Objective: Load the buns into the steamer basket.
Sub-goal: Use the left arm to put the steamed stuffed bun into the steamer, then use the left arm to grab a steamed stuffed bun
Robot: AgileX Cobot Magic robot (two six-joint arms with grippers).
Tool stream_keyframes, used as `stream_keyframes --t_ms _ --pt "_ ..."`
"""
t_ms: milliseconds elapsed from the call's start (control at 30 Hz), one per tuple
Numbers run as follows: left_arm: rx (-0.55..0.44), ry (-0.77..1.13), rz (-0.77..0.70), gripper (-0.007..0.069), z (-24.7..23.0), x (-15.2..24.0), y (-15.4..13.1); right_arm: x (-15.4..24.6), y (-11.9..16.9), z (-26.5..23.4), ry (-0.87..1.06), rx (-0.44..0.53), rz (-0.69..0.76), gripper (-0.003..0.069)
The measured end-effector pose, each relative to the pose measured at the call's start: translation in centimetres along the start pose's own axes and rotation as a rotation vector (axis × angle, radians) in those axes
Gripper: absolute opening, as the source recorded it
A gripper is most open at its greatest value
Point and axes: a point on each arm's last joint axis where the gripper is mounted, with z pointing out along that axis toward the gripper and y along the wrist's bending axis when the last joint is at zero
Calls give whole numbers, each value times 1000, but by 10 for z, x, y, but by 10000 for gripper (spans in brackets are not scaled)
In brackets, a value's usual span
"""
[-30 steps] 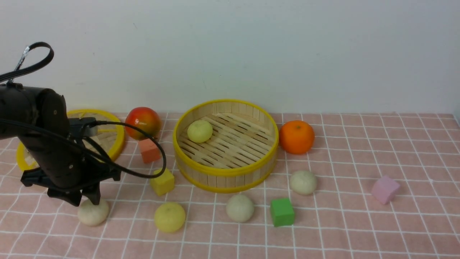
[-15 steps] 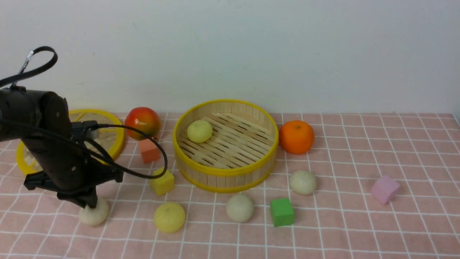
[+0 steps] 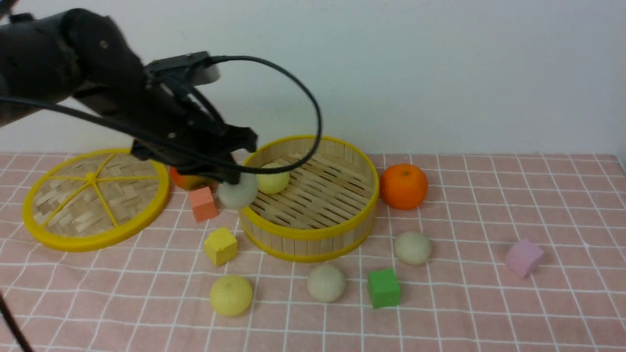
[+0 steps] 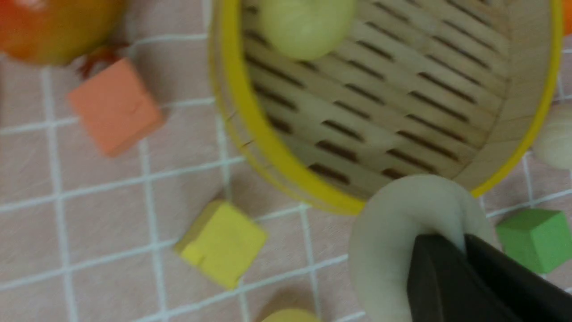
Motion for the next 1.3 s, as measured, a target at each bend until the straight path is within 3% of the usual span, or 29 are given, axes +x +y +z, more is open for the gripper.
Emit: stream_keyframes --t_ms 67,200,467,767,967,1000,1200,1300 --pt "19 7 46 -6 19 -9 -17 0 0 0 0 0 0 240" --pt "9 35 88 -6 56 -19 -24 0 0 0 0 0 0 240" --pt "-88 74 143 -6 106 -25 -8 0 0 0 0 0 0 240" --pt "-157 82 175 8 115 -24 0 0 0 0 0 0 0 240" --pt "-159 82 178 141 115 -24 1 0 0 0 0 0 0 240" --pt "-160 85 177 230 114 -24 1 0 0 0 0 0 0 240" --pt "-162 110 166 470 93 -27 -5 0 0 0 0 0 0 240" --pt "-157 94 142 462 58 -31 -14 0 0 0 0 0 0 240"
